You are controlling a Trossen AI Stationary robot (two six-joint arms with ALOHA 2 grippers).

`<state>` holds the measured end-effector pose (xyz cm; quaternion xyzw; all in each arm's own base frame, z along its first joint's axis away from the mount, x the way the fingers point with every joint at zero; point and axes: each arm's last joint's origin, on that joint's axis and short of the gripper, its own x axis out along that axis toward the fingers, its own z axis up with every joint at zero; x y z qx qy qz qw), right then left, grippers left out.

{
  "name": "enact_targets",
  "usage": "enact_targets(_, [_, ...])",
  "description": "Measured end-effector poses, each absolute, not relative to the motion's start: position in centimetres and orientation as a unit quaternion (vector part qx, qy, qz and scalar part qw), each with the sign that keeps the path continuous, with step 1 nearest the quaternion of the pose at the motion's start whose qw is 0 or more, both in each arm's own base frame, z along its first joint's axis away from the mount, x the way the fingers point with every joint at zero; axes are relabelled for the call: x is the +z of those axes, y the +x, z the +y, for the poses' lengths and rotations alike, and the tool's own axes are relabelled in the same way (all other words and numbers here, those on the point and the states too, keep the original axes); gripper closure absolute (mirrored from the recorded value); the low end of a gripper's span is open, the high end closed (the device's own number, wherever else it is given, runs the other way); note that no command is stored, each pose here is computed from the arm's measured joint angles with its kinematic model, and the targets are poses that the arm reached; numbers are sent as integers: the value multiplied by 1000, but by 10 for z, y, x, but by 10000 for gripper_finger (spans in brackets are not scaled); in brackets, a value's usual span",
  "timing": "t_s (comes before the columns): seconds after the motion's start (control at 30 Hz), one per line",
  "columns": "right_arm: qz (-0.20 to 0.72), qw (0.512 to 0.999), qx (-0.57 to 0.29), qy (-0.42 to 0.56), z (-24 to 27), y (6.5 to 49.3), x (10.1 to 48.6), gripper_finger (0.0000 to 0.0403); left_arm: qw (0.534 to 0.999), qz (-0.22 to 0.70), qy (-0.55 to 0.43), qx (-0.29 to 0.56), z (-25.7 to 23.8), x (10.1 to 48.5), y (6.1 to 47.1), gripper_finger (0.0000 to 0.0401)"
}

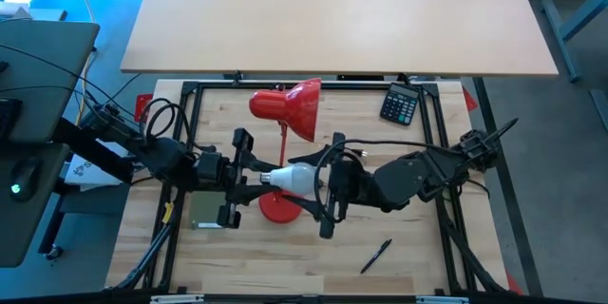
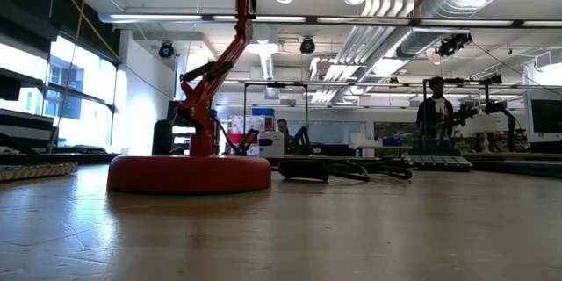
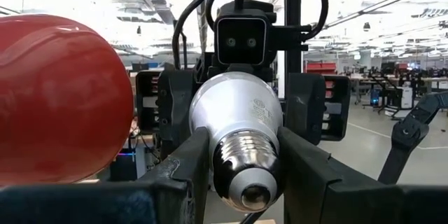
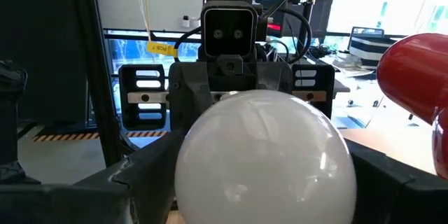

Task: Screw lightbulb
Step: Insert the white lightbulb into the red lamp

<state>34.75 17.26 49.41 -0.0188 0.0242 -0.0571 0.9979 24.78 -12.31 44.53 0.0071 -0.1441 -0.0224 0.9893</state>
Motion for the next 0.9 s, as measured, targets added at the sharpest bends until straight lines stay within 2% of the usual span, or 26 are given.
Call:
enact_targets(0.2, [24, 998, -58, -15, 172, 347, 494, 151, 990, -140, 10, -23, -123, 445, 248, 279])
enact_targets(0.53, [24, 998, -59, -19, 172, 347, 494, 151, 990, -137, 11, -22, -123, 444, 248, 279])
enact_targets(0.77, [28, 997, -66, -21, 171, 345, 497, 151, 991, -135, -22, -3, -123, 446, 243, 181])
enact_targets(0.9, [34, 998, -50, -23, 176, 334, 506, 151, 990, -135, -37, -12, -127, 452, 228, 164])
